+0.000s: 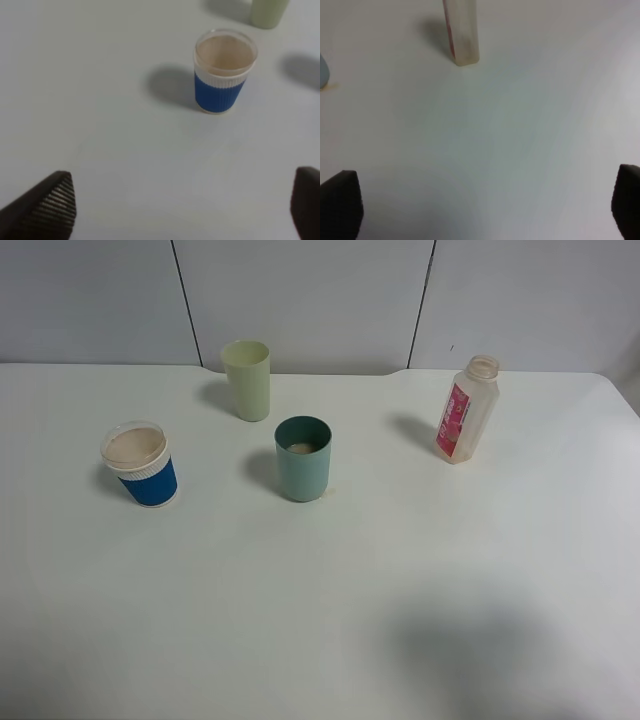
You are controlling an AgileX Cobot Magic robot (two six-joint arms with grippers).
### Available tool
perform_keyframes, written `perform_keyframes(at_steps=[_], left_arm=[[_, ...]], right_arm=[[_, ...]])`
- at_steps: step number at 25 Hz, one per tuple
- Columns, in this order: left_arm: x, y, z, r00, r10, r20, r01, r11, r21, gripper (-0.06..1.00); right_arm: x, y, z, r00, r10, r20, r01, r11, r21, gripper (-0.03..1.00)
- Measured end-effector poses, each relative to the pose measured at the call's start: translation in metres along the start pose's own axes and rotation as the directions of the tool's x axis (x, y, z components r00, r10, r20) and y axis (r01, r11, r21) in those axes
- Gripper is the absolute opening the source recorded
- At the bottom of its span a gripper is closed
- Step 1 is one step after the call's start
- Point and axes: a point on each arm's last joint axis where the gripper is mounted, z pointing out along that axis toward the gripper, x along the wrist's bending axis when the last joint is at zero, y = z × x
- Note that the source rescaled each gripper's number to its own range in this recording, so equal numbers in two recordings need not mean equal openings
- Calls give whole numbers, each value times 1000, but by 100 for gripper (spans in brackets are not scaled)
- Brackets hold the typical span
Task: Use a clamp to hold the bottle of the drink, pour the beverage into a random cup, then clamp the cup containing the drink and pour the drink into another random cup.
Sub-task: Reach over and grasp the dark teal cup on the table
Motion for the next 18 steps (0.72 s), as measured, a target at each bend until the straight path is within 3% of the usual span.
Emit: perform_keyframes(at_steps=[6, 18], left_arm=[[0, 0, 0, 1000, 0, 0, 0, 1000, 0, 57], [0, 0, 0, 1000, 0, 0, 0, 1000, 0, 57]], right_arm=[[0, 0, 0, 1000, 8, 0, -8, 1000, 0, 100], [-3, 0, 0, 996, 48, 74, -48, 999, -1, 100]])
